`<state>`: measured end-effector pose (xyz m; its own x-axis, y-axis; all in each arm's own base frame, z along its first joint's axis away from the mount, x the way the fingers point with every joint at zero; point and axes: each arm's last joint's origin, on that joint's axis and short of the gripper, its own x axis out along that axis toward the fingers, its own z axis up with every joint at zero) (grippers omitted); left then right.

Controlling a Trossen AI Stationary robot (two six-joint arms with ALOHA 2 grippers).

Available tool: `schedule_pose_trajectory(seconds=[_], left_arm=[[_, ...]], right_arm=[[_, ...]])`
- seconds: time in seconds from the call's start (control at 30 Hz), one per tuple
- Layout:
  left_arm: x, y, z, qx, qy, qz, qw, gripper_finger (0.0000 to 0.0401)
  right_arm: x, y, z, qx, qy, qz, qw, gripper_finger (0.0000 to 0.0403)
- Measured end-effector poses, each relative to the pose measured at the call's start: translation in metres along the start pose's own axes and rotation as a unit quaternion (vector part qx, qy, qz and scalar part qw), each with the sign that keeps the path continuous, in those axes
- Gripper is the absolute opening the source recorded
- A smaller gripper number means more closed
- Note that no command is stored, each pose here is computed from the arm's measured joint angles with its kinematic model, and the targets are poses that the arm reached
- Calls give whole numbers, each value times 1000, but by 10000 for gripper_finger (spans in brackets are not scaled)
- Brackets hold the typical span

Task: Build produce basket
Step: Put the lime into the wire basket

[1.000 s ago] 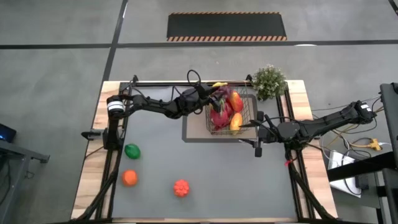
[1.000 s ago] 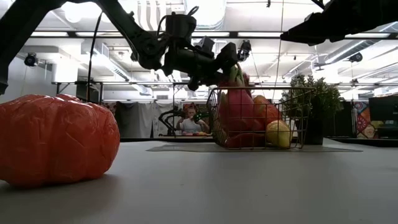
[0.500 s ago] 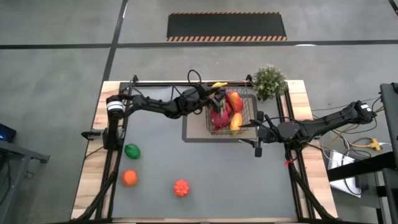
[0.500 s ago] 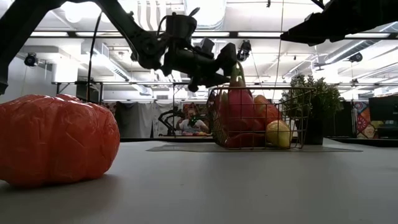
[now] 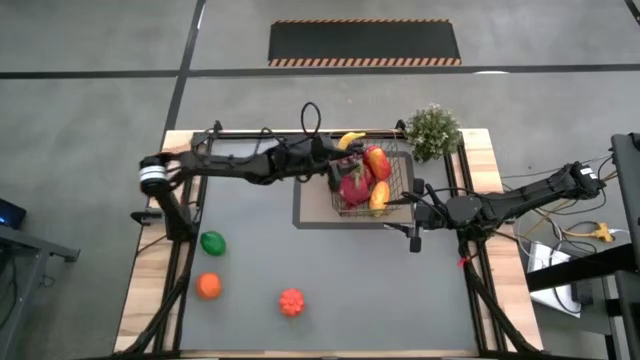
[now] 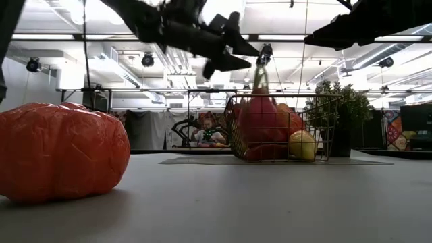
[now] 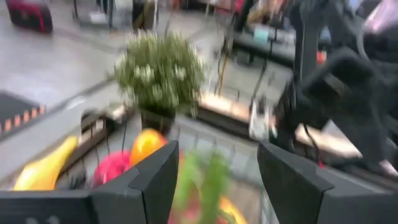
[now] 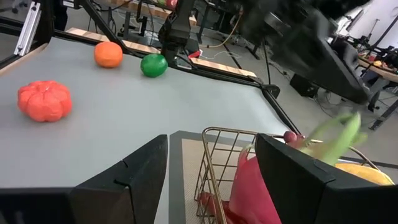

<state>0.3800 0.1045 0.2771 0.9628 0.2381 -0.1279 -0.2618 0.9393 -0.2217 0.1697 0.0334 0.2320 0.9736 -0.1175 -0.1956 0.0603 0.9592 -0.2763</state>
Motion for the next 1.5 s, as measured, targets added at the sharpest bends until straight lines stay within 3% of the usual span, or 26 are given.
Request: schedule_pose_trajectory(seconds=[0.2, 0.33, 0.53, 0.67, 0.8, 0.93, 1.03, 1.13, 1.3, 1.5], left_arm=[[-49, -11, 19, 10, 119, 23, 993, 201], [-83, -17, 30, -9, 153, 45, 987, 201], [-110, -33, 23, -47, 226, 57, 971, 201], [-121, -47, 10, -91, 291, 66, 950, 201], [-137, -65, -10, -139, 380, 96, 909, 201], [-164, -82, -31, -162, 492, 160, 841, 201], [-188, -92, -43, -131, 579, 190, 782, 201], [-209, -99, -49, -39, 644, 175, 744, 201], [-230, -114, -58, 112, 696, 86, 704, 201], [-239, -112, -79, 160, 717, 82, 674, 208]], right_arm=[[0, 0, 0, 1, 0, 0, 1000, 233], [0, 0, 0, 4, 0, 0, 1000, 233], [0, 0, 0, 9, -1, 0, 1000, 233], [0, 0, 0, 10, -1, 0, 1000, 233], [0, 0, 0, 14, -1, 0, 1000, 233], [0, 0, 0, 14, 0, 0, 1000, 233], [0, 0, 0, 14, 0, 0, 1000, 233], [0, 0, 0, 13, 1, 0, 1000, 233], [0, 0, 0, 15, 0, 0, 1000, 233], [0, 0, 0, 29, 1, 0, 1000, 233]])
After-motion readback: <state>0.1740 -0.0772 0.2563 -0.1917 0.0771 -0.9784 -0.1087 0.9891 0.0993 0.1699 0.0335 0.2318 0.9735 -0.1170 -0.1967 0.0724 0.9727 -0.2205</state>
